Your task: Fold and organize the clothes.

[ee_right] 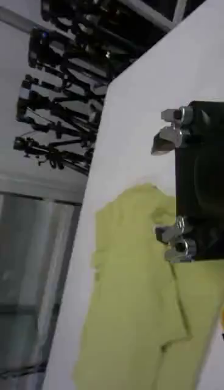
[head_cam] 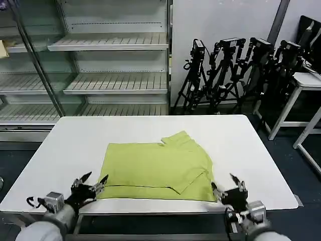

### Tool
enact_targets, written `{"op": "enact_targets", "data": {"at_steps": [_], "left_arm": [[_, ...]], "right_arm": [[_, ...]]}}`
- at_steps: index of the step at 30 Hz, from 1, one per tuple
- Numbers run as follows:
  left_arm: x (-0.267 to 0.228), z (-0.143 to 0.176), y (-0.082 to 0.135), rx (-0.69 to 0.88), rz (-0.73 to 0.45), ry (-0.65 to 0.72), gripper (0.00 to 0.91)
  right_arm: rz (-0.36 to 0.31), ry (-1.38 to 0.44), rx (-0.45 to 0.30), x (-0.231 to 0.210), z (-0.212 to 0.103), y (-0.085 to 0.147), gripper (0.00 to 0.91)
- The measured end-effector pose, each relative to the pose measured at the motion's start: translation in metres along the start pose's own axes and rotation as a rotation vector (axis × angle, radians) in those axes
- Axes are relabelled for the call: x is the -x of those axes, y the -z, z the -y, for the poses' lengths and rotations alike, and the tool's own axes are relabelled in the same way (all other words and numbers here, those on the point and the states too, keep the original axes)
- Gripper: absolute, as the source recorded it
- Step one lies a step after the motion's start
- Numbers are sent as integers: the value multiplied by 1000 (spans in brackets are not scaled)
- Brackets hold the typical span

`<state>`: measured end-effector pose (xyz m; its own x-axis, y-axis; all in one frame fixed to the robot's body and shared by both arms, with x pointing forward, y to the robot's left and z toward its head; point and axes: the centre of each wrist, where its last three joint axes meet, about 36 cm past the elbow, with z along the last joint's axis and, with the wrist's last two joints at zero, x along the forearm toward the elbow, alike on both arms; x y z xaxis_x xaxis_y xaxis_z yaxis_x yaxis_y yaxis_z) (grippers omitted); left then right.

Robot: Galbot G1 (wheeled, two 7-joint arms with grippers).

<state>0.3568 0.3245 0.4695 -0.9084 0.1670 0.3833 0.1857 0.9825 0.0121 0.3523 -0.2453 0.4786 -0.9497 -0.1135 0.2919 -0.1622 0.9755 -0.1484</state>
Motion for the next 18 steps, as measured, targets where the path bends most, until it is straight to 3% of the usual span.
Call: {"op": "enact_targets", "data": {"at_steps": [7,18], "left_arm": [[47,-26,12,-6,32,-22,907],[111,-54,26,-34,32,-37,907]], "right_arm": [[22,-13,28,77,-11,15,907],[-23,-20,95,185,-19,41,907]]}}
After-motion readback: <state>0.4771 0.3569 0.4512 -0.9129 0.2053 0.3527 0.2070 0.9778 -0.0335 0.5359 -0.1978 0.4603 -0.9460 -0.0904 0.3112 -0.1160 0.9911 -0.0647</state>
